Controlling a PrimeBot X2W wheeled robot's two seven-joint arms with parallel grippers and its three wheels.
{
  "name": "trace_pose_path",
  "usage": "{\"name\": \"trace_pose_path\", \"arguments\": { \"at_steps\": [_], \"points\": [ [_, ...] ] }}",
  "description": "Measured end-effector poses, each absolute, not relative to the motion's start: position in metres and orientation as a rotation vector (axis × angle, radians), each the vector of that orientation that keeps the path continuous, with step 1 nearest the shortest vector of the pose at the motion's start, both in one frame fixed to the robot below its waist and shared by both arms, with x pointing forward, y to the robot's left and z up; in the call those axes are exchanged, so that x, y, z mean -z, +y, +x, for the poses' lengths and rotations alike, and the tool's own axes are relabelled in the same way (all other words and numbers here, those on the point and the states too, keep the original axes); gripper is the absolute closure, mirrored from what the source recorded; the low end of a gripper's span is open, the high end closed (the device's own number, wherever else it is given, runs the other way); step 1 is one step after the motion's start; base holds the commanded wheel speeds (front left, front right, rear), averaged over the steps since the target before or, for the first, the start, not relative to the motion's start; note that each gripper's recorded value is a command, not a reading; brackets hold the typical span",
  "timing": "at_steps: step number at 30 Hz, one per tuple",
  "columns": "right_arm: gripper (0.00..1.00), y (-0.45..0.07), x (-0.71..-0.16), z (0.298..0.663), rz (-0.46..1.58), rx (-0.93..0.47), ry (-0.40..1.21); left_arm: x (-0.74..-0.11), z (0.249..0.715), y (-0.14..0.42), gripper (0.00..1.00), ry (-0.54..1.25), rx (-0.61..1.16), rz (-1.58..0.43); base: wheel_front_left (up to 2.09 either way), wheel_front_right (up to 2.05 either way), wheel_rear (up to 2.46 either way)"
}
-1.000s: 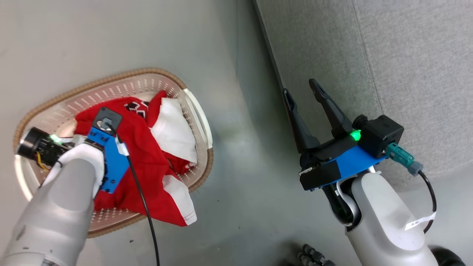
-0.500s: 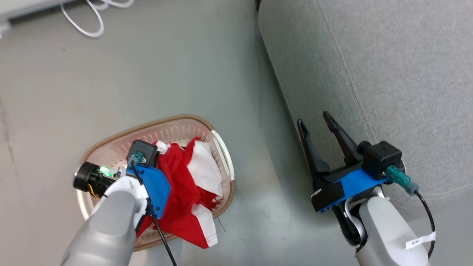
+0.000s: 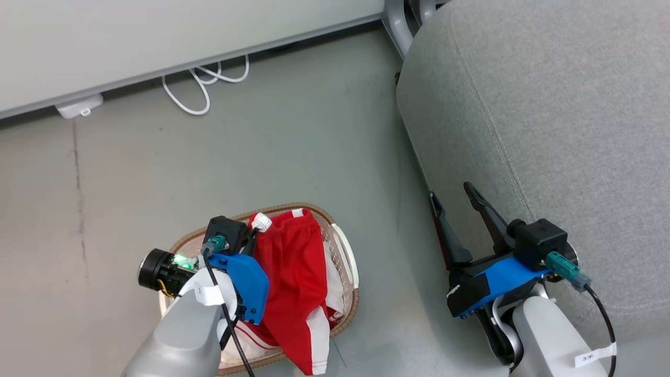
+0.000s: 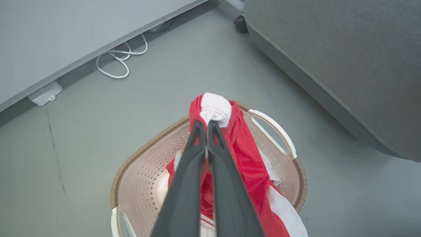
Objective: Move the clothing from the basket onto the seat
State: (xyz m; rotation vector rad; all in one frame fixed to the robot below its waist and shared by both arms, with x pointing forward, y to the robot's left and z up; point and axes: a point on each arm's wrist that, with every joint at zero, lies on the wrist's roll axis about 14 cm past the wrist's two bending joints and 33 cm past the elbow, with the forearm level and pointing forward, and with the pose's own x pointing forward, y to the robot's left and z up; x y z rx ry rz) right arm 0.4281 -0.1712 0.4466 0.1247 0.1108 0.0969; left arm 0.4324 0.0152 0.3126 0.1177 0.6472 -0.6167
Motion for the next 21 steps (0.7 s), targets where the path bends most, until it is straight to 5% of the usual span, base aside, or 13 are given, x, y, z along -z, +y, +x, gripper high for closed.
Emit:
{"name": "trace_pose_path", "arguments": {
  "at_steps": [21],
  "points": [
    [0.00, -0.148, -0.488, 0.408, 0.119, -0.160, 0.029, -0.448, 0.443, -0.004, 1.00, 0.252, 0.606, -0.063, 0.00, 0.00, 0.00]
  ]
}}
